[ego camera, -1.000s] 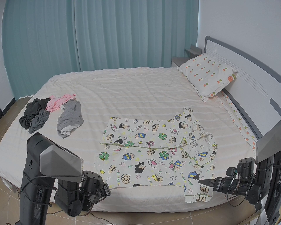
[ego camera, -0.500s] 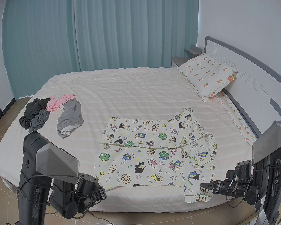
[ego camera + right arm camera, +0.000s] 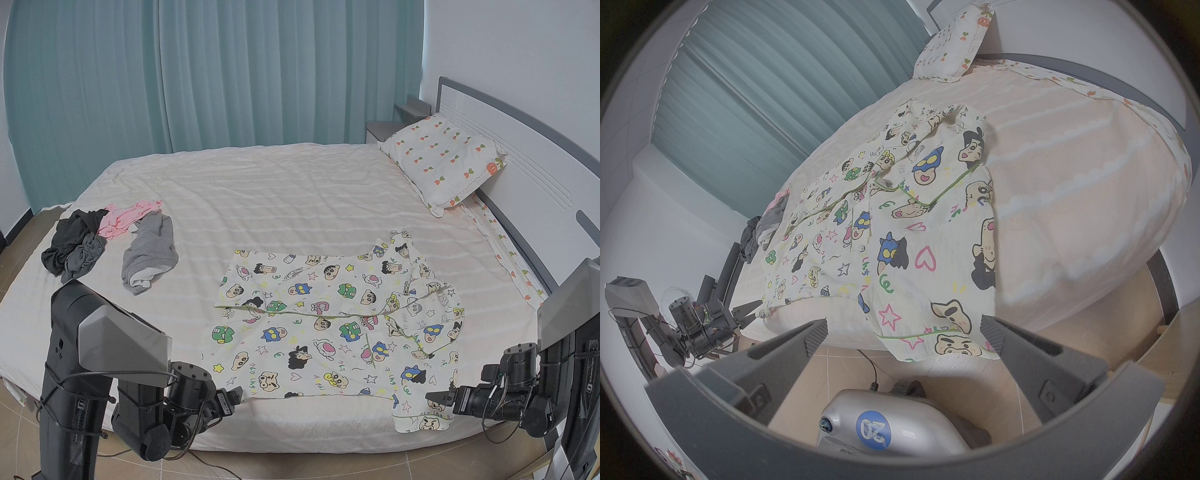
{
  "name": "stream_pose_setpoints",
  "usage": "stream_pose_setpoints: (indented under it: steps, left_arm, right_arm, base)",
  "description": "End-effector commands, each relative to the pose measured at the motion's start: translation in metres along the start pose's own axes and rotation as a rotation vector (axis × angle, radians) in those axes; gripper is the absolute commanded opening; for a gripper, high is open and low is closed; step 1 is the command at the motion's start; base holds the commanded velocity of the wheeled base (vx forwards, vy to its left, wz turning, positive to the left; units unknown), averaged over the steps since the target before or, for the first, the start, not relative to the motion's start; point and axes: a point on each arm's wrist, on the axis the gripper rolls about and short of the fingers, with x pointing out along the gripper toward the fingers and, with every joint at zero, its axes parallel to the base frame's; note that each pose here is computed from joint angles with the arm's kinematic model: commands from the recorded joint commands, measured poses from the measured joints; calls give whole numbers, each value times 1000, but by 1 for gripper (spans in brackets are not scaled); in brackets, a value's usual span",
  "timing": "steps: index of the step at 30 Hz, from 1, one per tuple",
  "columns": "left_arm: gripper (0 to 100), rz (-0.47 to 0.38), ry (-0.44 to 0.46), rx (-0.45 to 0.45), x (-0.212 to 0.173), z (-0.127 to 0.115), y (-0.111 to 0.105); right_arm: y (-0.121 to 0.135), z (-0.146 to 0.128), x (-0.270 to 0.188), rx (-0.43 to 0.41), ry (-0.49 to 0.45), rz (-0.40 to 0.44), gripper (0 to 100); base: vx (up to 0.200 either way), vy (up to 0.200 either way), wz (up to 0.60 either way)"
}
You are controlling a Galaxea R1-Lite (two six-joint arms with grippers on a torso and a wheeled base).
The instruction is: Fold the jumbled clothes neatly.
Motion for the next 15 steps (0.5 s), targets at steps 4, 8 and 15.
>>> stream_pose_setpoints:
  steps: [4,8,15]
  left_arm:
    - [100,-33,3,6,11,0,-4]
    - [100,-80,11,9,16,0,-11]
    - [100,-77,43,43,16,-6,-18]
  right_arm:
    - [1,-2,-3,-2,6,2,100]
    - [2,-2,-3,-5,4,6,100]
    - [2,-2,-3,-5,5,7,100]
  base:
    - [0,0,0]
    - [0,0,0]
    - [0,0,0]
